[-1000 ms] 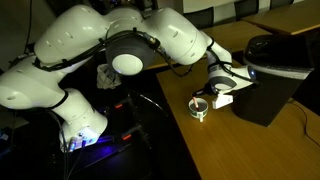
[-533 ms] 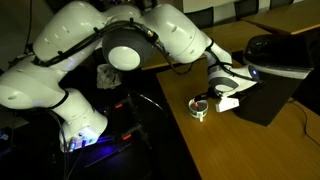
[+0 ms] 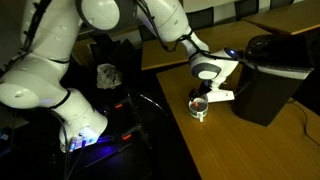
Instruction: Put the marker in the mug
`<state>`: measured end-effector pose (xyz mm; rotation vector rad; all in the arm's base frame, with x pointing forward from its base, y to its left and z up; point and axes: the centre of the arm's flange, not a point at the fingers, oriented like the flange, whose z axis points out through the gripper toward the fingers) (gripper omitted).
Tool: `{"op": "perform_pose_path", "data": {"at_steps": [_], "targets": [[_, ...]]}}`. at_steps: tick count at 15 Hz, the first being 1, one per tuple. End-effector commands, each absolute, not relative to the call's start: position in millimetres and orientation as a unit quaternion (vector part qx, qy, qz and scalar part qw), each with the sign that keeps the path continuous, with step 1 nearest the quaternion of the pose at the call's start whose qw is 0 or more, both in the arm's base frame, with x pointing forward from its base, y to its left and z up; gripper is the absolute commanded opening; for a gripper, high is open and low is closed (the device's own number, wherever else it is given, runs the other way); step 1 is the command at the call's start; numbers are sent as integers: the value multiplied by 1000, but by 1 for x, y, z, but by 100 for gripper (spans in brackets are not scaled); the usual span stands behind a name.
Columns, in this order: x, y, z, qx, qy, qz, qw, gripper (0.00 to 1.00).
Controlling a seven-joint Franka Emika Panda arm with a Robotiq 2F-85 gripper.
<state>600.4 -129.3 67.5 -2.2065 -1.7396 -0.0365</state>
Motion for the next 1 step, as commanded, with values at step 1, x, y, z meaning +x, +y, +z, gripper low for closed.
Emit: {"op": "perform_pose_path", "data": {"at_steps": [1], "targets": [[565, -112, 92, -794, -602, 24, 77, 100]]}}
